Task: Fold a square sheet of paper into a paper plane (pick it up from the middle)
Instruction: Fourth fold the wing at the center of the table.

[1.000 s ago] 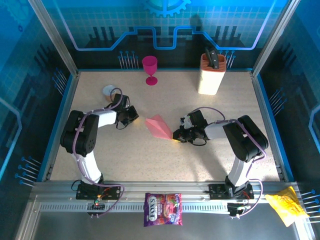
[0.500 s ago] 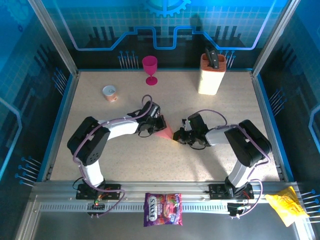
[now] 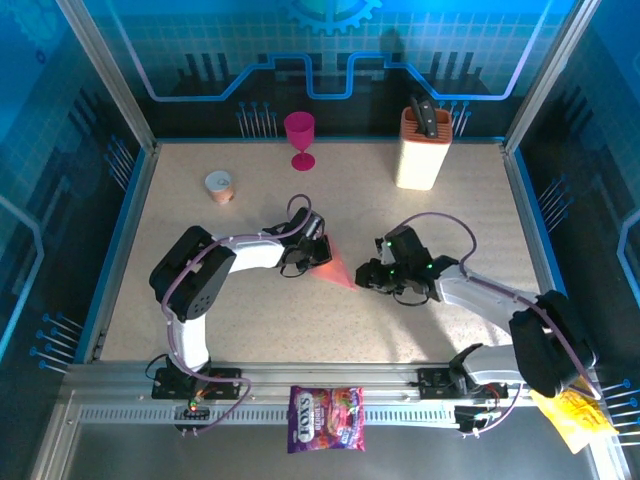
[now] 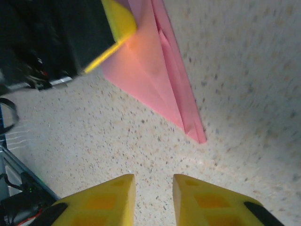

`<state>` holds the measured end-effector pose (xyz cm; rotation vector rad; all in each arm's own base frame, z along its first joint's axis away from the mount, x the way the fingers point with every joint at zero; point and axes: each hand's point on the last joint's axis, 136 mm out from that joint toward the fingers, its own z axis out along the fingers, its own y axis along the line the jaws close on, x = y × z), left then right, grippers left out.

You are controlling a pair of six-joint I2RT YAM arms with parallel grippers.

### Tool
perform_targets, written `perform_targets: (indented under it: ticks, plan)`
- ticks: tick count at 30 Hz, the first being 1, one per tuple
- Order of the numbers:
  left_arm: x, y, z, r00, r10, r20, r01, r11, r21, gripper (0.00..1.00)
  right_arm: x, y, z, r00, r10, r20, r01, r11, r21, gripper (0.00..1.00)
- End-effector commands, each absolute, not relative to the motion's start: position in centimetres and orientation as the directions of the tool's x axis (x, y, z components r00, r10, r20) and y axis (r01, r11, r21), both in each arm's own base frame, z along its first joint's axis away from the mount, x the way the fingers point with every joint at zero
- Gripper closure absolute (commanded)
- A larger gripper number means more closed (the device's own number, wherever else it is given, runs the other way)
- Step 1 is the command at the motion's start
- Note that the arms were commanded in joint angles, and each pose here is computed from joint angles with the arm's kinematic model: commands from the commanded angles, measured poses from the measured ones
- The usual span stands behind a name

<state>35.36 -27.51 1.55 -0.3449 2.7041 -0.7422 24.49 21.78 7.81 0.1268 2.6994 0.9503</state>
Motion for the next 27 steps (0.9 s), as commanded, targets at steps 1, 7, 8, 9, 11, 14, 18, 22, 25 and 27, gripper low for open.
perform_targets:
  ticks: [1, 7, 8, 9, 11, 14, 18, 22, 25, 27]
  plan:
    - [34.1, -26.4, -0.6, -0.943, -0.256, -0.212, -0.135, 0.878, -0.460, 1.00, 23.9, 19.8, 6.1, -0.972, 0.131, -0.195, -0.005, 0.818, 0.575, 0.71]
    - [33.5, -26.7, -0.9, -0.957, -0.211, -0.199, -0.099, 0.882, -0.460, 1.00, 25.1, 20.8, 5.0, -0.975, 0.115, -0.188, -0.023, 0.794, 0.607, 0.69]
    - [33.4, -26.7, -0.9, -0.958, -0.205, -0.199, -0.093, 0.882, -0.461, 1.00, 25.3, 20.9, 4.6, -0.977, 0.116, -0.182, -0.019, 0.793, 0.609, 0.69]
    - [33.4, -26.7, -1.0, -0.959, -0.202, -0.200, -0.090, 0.883, -0.461, 1.00, 25.3, 21.1, 4.3, -0.978, 0.114, -0.176, -0.018, 0.791, 0.612, 0.69]
    - [33.3, -26.7, -0.9, -0.960, -0.198, -0.198, -0.087, 0.882, -0.463, 1.00, 25.5, 21.3, 3.8, -0.979, 0.115, -0.166, -0.011, 0.789, 0.614, 0.70]
    - [33.2, -26.8, -1.0, -0.962, -0.193, -0.195, -0.082, 0.880, -0.467, 1.00, 25.6, 21.8, 3.2, -0.982, 0.109, -0.157, -0.010, 0.790, 0.612, 0.70]
    - [33.1, -26.8, -1.3, -0.963, -0.189, -0.193, -0.079, 0.880, -0.469, 1.00, 25.6, 22.5, 2.5, -0.985, 0.096, -0.146, -0.012, 0.797, 0.604, 0.70]
    - [32.9, -26.7, -1.5, -0.964, -0.185, -0.190, -0.076, 0.881, -0.468, 1.00, 25.9, 23.5, 2.2, -0.987, 0.083, -0.140, -0.019, 0.797, 0.604, 0.71]
    - [32.9, -26.7, -1.7, -0.965, -0.185, -0.187, -0.077, 0.880, -0.469, 1.00, 26.1, 24.3, 2.2, -0.988, 0.070, -0.141, -0.030, 0.795, 0.605, 0.74]
    - [32.9, -26.7, -1.7, -0.964, -0.186, -0.189, -0.077, 0.879, -0.471, 1.00, 26.2, 24.7, 2.4, -0.988, 0.062, -0.145, -0.039, 0.795, 0.606, 0.76]
